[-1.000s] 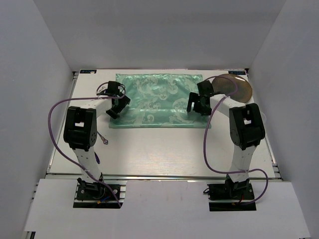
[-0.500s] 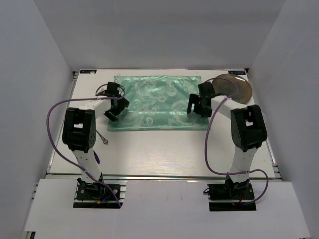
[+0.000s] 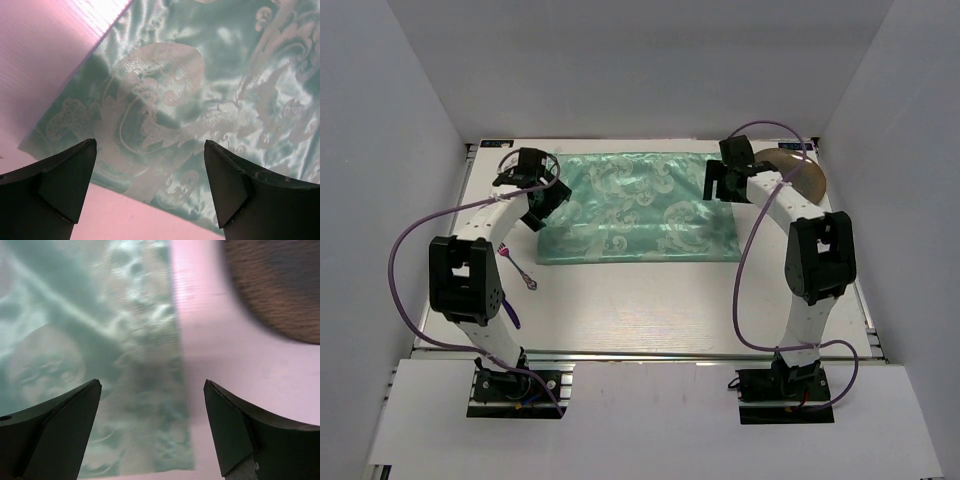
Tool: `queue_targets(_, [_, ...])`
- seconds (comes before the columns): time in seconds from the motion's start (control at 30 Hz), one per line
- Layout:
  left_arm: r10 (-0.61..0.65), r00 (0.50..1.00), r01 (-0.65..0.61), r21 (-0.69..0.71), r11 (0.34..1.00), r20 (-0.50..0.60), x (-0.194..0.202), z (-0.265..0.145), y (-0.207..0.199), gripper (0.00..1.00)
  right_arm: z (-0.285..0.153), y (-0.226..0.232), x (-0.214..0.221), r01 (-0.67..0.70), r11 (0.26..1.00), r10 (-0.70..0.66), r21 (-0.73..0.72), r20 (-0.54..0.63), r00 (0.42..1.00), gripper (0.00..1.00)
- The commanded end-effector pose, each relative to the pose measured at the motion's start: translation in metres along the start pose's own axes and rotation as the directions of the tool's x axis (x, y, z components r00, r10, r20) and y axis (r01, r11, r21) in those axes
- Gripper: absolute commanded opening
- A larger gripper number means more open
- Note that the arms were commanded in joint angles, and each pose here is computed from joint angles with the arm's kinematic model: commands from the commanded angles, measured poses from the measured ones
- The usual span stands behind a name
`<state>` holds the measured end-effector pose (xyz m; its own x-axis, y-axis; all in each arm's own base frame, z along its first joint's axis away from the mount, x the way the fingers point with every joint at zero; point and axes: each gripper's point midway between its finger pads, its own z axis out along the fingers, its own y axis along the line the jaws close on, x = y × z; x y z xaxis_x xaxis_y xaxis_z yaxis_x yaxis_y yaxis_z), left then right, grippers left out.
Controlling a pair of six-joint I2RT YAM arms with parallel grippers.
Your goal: Set the dinner table for one person
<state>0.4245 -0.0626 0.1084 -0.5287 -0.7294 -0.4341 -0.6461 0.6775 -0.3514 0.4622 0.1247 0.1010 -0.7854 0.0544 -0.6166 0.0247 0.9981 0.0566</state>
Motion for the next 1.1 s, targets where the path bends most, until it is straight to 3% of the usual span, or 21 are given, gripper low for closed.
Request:
queue_targets(0.0, [0.113,0.994,-0.113,0.086,0.990,0.000,-0.011,-0.050,-0.016,0.98,-0.018,-0.064,-0.023,0.097,0.937,-0.127,0.335,0.069,0.989,0.89])
queue_targets(0.13, [0.281,0.959,-0.279,0.234,0.931,0.027,-0.006,-0.098,-0.020,0.98,-0.018,-0.102,-0.037,0.225,0.801,-0.273,0.554,0.004,0.962,0.89])
queue_targets(0.17, [0.342,0.940,-0.324,0.282,0.903,-0.014,0.010,-0.104,-0.015,0.98,-0.014,-0.110,-0.040,0.277,0.764,-0.333,0.583,-0.012,0.943,0.89])
queue_targets(0.37, [0.442,0.894,-0.425,0.456,0.782,0.076,0.038,-0.154,0.003,0.98,0.024,-0.113,-0.028,0.438,0.686,-0.455,0.581,-0.126,0.881,0.89])
queue_targets(0.57, [0.446,0.884,-0.463,0.385,0.799,0.137,0.031,-0.154,0.021,0.98,0.057,-0.105,-0.017,0.556,0.692,-0.555,0.459,-0.154,0.818,0.89])
queue_targets(0.7, [0.448,0.887,-0.451,0.429,0.783,0.115,0.041,-0.142,0.020,0.98,0.071,-0.107,-0.003,0.637,0.643,-0.636,0.426,-0.166,0.754,0.89])
queue_targets(0.87, [0.475,0.876,-0.460,0.429,0.777,0.079,0.048,-0.133,0.022,0.98,0.094,-0.105,0.016,0.687,0.667,-0.678,0.289,-0.147,0.720,0.87])
queue_targets(1.07, [0.440,0.883,-0.467,0.392,0.793,0.163,0.039,-0.142,0.034,0.98,0.115,-0.108,0.025,0.737,0.656,-0.716,0.161,-0.175,0.676,0.84])
